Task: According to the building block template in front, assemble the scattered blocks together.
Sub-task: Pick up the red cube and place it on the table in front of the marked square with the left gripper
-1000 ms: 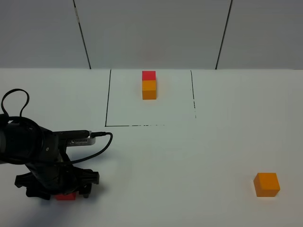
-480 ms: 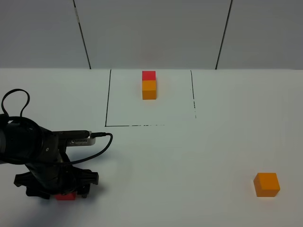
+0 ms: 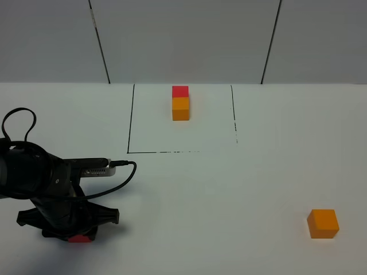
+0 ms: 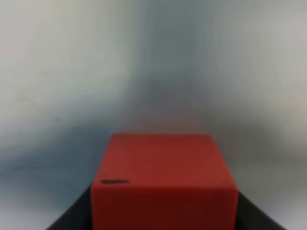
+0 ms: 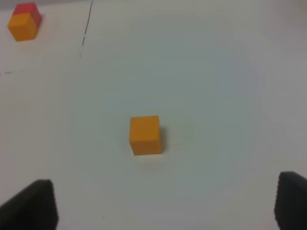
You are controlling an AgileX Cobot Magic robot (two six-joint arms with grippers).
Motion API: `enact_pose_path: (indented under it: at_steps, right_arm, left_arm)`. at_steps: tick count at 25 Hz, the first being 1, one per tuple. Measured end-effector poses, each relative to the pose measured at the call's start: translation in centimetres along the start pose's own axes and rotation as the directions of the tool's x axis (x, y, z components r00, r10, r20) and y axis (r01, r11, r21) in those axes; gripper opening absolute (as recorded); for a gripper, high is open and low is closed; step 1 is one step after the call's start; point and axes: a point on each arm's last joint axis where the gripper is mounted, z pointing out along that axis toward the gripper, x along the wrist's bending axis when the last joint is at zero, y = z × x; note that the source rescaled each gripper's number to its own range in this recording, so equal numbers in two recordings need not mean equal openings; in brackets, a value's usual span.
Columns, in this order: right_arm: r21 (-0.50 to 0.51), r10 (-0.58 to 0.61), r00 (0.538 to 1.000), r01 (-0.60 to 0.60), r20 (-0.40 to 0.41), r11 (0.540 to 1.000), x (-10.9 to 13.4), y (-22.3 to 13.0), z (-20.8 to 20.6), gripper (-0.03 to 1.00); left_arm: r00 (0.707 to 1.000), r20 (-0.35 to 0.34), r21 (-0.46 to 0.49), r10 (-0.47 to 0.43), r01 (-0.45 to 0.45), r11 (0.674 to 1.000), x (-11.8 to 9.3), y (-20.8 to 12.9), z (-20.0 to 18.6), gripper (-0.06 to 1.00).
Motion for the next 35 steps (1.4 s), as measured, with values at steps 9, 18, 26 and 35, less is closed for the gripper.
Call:
enact_pose_path:
  at_steps: [9, 18, 26, 35]
  right_arm:
    - [0.000, 0.000, 1.000, 0.000, 0.000, 1.000, 0.0, 0.0, 0.0, 0.81]
    - [0.000, 0.000, 1.000, 0.000, 0.000, 1.000, 0.0, 0.0, 0.0, 0.81]
    - [0.000, 0.000, 1.000, 0.000, 0.000, 1.000, 0.0, 0.0, 0.0, 0.81]
    - [0.000, 0.000, 1.000, 0.000, 0.000, 1.000, 0.0, 0.0, 0.0, 0.81]
  left_arm:
    - [0.972, -0.091, 0.007, 0.215, -0.215, 0.976, 0.7, 0.5, -1.9, 0.00]
    - [0.812, -0.023, 0.089, 0.583, -0.579, 0.810, -0.5, 2.8, -7.6, 0.00]
    - [0.784, 0.030, 0.112, 0.620, -0.619, 0.777, -0.9, 2.8, -8.5, 0.00]
    - [0.814, -0.019, -0.095, 0.581, -0.580, 0.809, -1.7, 4.8, -8.9, 0.00]
